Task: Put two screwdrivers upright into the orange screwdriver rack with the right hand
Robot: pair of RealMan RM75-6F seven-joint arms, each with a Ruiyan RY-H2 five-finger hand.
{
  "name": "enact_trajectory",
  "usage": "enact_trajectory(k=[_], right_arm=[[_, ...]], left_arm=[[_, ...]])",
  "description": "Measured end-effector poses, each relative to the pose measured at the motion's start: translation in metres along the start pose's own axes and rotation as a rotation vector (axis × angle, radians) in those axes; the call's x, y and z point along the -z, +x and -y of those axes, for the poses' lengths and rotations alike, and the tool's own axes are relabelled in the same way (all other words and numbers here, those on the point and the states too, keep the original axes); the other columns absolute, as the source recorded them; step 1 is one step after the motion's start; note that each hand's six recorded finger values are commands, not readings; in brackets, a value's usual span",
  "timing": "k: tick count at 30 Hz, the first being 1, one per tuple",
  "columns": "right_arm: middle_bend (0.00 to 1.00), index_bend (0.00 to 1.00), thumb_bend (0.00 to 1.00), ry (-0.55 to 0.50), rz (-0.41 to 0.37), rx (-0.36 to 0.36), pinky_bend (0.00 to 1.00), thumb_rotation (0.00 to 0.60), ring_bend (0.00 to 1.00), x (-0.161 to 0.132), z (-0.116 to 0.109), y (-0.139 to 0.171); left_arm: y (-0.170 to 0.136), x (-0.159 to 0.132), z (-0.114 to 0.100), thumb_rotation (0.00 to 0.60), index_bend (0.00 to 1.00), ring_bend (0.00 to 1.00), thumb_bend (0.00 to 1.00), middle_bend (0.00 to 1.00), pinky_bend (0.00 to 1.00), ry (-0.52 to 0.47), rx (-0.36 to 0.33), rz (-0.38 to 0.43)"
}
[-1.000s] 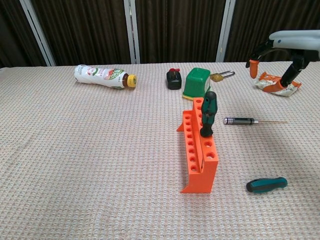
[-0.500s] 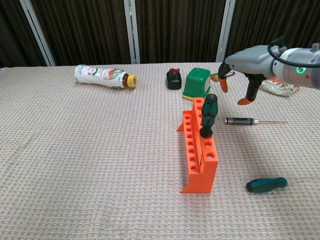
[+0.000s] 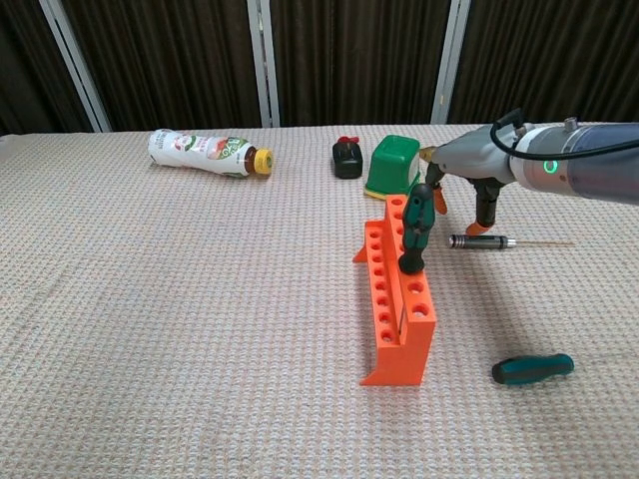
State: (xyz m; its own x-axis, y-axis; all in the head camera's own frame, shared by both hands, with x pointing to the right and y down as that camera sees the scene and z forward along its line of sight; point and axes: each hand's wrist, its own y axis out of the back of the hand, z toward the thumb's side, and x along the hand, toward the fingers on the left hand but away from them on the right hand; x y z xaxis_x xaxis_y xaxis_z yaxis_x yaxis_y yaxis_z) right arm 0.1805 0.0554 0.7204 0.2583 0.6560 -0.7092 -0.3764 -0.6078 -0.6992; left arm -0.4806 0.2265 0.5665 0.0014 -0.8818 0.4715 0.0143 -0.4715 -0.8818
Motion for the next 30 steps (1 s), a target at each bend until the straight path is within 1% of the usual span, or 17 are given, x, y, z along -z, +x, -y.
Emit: enact_trajectory(k=[6, 10, 14, 20, 26, 30], right_arm=[[0.16, 0.42, 0.2, -0.004, 0.017, -0.061, 0.0, 0.6, 0.0, 0.008, 0.008, -0.007], [0.16, 0.42, 0.2, 0.012, 0.02, -0.094, 0.0, 0.6, 0.0, 0.008, 0.016, -0.009], [0.16, 0.43, 0.2, 0.02, 0.026, -0.111, 0.0, 0.6, 0.0, 0.009, 0.021, -0.01], [0.16, 0.46, 0.21, 0.031, 0.03, -0.131, 0.0, 0.6, 0.0, 0.011, 0.026, -0.01], [0.16, 0.48, 0.2, 0.032, 0.02, -0.159, 0.0, 0.6, 0.0, 0.012, 0.03, 0.0], [0.16, 0.48, 0.2, 0.029, 0.024, -0.151, 0.0, 0.6, 0.0, 0.014, 0.029, 0.004]], left_arm=[[0.0, -0.001, -0.001, 0.6, 0.04, 0.0, 0.09, 0.0, 0.0, 0.002, -0.001, 0.0], [0.001, -0.002, -0.001, 0.6, 0.04, 0.0, 0.09, 0.0, 0.0, 0.004, 0.0, 0.001], [0.001, -0.002, -0.002, 0.6, 0.04, 0.0, 0.09, 0.0, 0.0, 0.006, -0.001, -0.002], [0.001, -0.002, -0.002, 0.6, 0.04, 0.0, 0.09, 0.0, 0.0, 0.006, -0.001, -0.004], [0.002, -0.003, -0.002, 0.6, 0.04, 0.0, 0.09, 0.0, 0.0, 0.007, -0.002, -0.003], [0.003, -0.005, -0.003, 0.6, 0.04, 0.0, 0.09, 0.0, 0.0, 0.006, -0.004, 0.005]])
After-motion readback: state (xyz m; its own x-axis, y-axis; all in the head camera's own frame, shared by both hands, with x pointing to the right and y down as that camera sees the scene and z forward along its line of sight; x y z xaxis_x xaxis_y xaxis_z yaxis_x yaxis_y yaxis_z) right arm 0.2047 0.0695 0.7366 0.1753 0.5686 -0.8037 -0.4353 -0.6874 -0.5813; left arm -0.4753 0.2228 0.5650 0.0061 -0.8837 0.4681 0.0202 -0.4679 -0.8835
